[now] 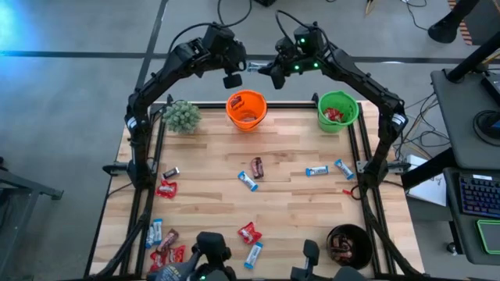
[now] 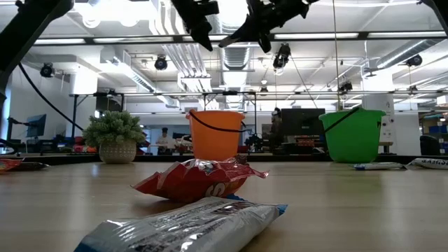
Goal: Organize candy in baskets
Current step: Put the white chocolate bar into the orange bucket
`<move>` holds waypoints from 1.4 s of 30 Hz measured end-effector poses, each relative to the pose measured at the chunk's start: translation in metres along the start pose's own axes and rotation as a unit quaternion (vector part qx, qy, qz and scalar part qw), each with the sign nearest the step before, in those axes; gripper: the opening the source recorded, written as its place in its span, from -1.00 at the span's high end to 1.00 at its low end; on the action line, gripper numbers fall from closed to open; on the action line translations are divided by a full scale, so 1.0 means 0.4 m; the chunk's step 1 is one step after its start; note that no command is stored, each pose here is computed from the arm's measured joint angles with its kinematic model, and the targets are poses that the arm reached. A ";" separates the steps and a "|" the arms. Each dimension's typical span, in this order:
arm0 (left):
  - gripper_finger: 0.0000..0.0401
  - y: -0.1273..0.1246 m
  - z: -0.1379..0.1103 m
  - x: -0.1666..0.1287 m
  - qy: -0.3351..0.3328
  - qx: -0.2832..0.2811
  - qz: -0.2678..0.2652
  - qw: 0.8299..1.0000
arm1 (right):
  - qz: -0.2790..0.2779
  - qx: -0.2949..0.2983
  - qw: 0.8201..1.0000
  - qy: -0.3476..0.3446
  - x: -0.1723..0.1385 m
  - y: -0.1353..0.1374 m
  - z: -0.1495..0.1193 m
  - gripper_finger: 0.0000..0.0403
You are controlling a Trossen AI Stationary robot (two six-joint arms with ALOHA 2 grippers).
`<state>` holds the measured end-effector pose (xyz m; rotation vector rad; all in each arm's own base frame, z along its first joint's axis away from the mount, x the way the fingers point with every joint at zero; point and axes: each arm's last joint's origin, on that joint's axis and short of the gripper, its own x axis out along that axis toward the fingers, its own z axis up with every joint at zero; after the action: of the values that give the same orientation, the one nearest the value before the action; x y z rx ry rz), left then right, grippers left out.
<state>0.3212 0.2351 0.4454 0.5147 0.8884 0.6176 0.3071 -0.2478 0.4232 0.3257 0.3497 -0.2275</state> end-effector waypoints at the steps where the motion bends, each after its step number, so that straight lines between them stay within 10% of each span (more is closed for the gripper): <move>1: 0.51 0.003 -0.001 -0.005 0.004 0.004 0.008 1.000 | 0.000 0.001 1.000 0.002 0.003 -0.001 -0.004 0.93; 29: 0.51 0.029 -0.019 -0.099 0.004 0.013 0.016 1.000 | 0.064 0.067 0.994 0.052 0.195 -0.041 -0.111 0.90; 42: 0.51 0.030 -0.023 -0.098 0.008 0.020 0.014 1.000 | 0.043 0.069 0.996 0.048 0.192 -0.040 -0.108 0.44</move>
<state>0.2913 0.2184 0.4697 0.5585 0.9120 0.6314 0.3602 -0.2600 0.3519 0.4886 0.4145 -0.1523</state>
